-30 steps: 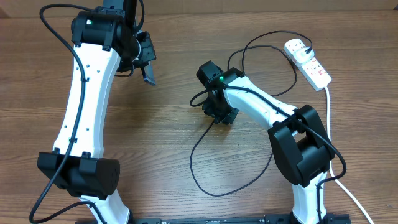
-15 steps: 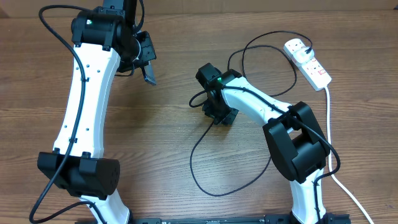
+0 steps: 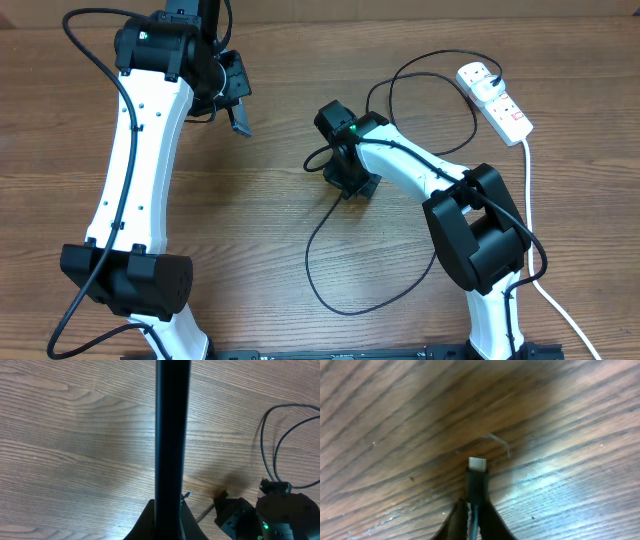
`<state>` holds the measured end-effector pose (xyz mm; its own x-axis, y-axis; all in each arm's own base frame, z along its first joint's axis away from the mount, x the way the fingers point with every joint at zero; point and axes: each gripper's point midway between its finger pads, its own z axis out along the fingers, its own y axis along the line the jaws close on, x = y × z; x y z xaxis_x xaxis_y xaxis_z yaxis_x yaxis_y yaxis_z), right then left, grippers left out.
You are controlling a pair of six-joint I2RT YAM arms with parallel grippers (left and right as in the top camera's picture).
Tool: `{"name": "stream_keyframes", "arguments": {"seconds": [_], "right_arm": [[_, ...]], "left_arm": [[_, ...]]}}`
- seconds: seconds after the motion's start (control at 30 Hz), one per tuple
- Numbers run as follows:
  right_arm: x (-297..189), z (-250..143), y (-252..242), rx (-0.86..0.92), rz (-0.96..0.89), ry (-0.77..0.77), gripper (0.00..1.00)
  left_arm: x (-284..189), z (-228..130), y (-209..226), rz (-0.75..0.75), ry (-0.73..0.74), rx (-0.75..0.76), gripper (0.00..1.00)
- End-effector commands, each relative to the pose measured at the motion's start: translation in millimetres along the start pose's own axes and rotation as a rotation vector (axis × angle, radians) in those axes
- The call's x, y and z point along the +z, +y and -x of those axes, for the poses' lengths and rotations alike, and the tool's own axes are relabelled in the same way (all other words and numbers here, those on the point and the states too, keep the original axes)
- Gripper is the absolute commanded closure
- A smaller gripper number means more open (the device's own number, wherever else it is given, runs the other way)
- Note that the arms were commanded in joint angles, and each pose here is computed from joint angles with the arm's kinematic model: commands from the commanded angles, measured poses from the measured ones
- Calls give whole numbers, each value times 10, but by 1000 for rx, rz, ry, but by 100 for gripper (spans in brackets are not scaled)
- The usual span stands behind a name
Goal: Plug charger to phone and switch on socket
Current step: 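Grasp the USB-C plug with the right gripper and lift it, then raise the phone upright with the left gripper above the plug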
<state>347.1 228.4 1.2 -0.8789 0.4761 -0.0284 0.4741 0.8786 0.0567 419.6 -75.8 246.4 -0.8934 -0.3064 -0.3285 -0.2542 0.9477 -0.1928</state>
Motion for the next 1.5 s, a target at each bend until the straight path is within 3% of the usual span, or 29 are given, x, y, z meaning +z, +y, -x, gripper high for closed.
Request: {"name": "stream_keyframes", "arguments": {"seconds": [0.0,0.17,0.3,0.57,0.83,1.03,1.47], "right_arm": [[93,-88,9,-63,21,57,96],[-120,-74,174,-96,82,66,96],[-503,-83,311,-156,168,60,96],[-1779,-413,545,-420,532,41,96],[-2836,-824,427,-668,767,-106,96],[-2924,-952,382,-697,764,-128,96],[-2958,-903,437,-668,778,-151,96]], "left_arm": [[-88,15,-50,-27,-19,-7,96],[-93,19,-137,-75,-13,-6,96],[-152,107,-342,-207,-27,-6,96],[-551,273,-762,-632,-6,29,96],[-807,128,-941,-849,62,121,96],[-1048,-48,-1124,-1022,120,202,96],[-1052,-234,-1122,-1029,185,218,96]]}}
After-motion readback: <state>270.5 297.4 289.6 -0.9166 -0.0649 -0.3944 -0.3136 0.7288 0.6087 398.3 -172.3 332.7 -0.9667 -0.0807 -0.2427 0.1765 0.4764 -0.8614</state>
